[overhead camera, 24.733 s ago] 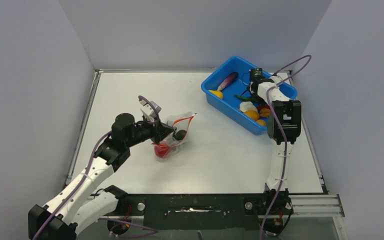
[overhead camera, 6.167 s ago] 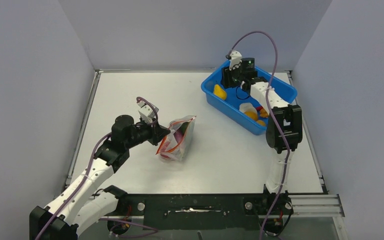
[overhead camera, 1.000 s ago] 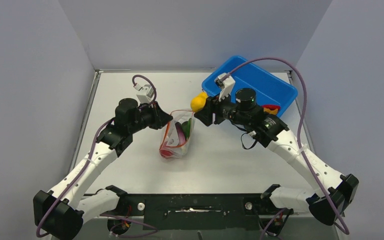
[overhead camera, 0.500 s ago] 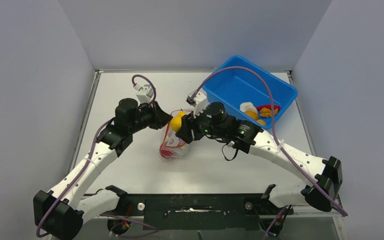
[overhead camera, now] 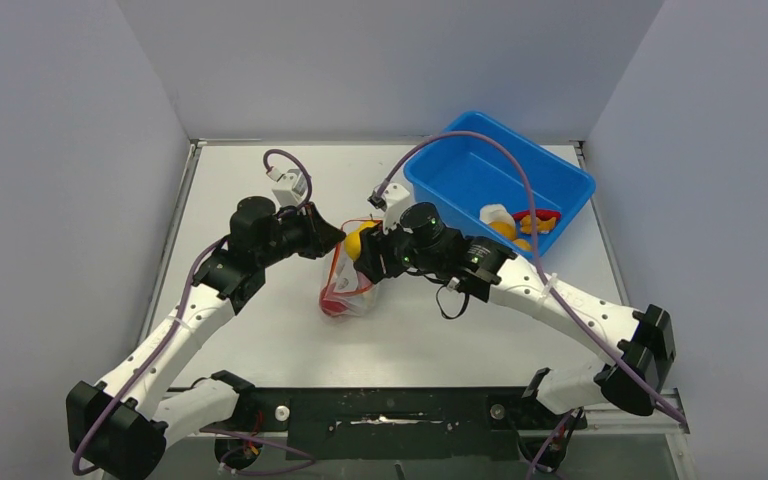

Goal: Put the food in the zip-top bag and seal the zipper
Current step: Place the fake fruit in the zipper food storage bag.

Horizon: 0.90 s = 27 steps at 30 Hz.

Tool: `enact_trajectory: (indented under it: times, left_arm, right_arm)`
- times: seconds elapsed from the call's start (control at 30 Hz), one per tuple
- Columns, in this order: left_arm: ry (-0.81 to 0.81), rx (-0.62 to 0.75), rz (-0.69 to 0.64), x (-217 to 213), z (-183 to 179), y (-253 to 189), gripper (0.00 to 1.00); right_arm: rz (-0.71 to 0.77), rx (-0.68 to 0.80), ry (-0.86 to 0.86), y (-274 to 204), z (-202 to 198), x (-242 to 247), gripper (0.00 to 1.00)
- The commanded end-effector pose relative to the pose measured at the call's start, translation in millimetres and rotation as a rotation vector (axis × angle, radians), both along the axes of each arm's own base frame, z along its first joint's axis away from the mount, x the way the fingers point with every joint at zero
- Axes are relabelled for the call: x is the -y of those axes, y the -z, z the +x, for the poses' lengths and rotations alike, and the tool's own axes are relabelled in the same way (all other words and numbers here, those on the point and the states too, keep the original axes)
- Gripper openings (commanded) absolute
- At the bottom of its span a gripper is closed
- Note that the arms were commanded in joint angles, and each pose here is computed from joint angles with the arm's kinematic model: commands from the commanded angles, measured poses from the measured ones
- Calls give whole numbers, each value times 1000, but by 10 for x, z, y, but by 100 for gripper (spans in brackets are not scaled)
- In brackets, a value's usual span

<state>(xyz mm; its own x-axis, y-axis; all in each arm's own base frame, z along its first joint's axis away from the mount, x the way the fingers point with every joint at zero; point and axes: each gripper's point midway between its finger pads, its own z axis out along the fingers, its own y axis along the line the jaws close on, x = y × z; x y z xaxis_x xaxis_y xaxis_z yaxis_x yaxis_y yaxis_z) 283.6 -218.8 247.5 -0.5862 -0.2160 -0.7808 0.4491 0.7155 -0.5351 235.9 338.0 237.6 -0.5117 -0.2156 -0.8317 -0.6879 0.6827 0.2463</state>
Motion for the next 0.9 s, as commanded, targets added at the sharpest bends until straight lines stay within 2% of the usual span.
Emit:
enact_trajectory:
  times: [0.0, 0.43, 0.87]
  left_arm:
    - [7, 102, -61, 14, 10, -387, 0]
    - [7, 105, -57, 18, 23, -365, 0]
    - [8, 106, -60, 15, 13, -370, 0]
  right_arm:
    - [30, 48, 6, -227, 56, -61, 42]
    - [33, 65, 6, -313, 61, -42, 60]
    - [31, 57, -5, -340, 40, -53, 66]
